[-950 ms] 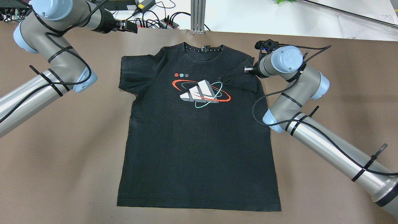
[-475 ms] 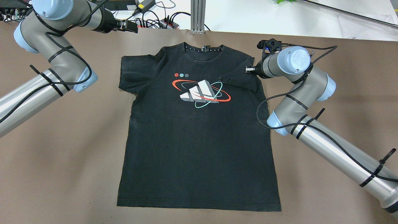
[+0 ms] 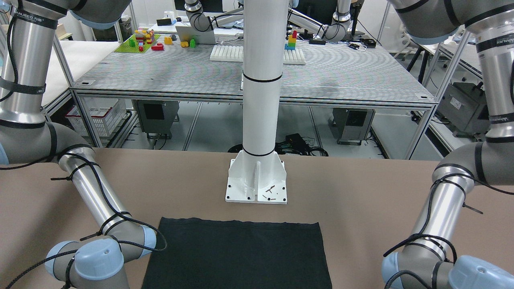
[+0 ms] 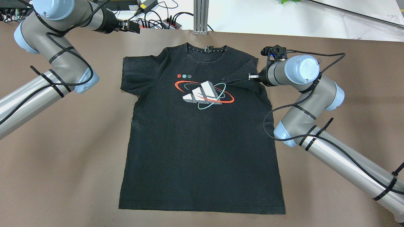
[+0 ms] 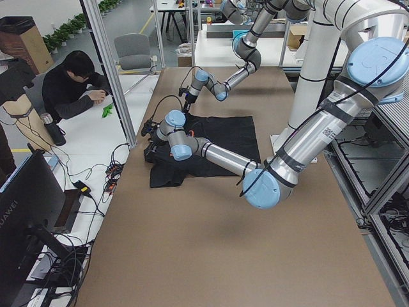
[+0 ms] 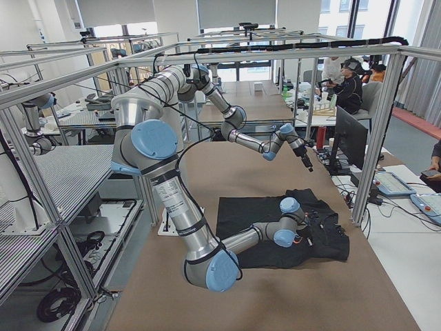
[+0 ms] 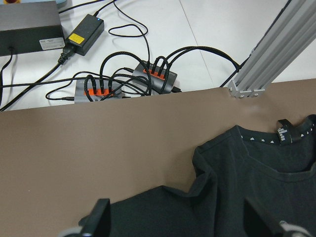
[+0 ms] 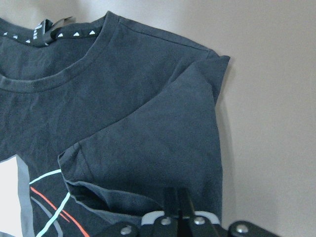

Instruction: Fold clothes

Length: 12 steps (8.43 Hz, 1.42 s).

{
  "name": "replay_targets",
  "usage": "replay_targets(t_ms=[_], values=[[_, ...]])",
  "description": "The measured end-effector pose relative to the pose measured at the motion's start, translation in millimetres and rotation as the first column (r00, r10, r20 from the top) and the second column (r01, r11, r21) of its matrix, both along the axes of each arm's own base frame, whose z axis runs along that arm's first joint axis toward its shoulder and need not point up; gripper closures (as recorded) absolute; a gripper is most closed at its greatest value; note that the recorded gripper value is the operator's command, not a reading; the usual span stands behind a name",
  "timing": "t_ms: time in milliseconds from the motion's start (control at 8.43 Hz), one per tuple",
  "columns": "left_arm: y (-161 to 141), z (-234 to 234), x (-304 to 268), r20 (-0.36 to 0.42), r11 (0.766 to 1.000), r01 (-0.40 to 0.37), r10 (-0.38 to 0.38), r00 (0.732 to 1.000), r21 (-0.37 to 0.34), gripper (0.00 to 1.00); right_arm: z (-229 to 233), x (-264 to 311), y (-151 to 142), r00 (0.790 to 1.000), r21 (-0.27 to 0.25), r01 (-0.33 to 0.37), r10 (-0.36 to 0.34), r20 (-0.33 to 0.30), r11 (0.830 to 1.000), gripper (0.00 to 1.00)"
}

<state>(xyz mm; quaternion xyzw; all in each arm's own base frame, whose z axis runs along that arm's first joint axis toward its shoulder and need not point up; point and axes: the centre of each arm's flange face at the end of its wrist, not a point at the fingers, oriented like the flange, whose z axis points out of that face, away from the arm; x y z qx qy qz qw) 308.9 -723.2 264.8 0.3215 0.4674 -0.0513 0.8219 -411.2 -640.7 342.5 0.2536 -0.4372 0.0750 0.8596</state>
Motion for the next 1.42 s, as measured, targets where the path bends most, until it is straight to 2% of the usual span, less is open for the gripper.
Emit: replay_targets(t_ms=[475, 593, 712, 1424], values=[[-0.5, 1.7, -1.7, 0.001, 1.0, 0.002, -0.002, 1.0, -0.002, 0.05, -5.3, -23.1, 30.8, 0.999, 0.017, 0.049, -0.049, 0.018, 0.999, 0.88], [-0.5, 2.7, -2.0, 0.002, 1.0, 0.003, -0.003, 1.0, -0.003, 0.05, -6.5, -24.8, 37.5, 0.998, 0.022, 0.057, -0.058, 0.022, 0.998, 0.51], [-0.4, 3.7, -2.3, 0.002, 1.0, 0.003, -0.003, 1.0, -0.004, 0.05, -6.8, -24.6, 42.1, 0.998, 0.026, 0.062, -0.062, 0.024, 0.998, 0.06], [-1.5, 7.0, -5.9, 0.003, 1.0, 0.008, -0.008, 1.0, -0.009, 0.05, -12.1, -23.5, 48.9, 0.997, 0.041, 0.071, -0.072, 0.029, 0.997, 0.06]])
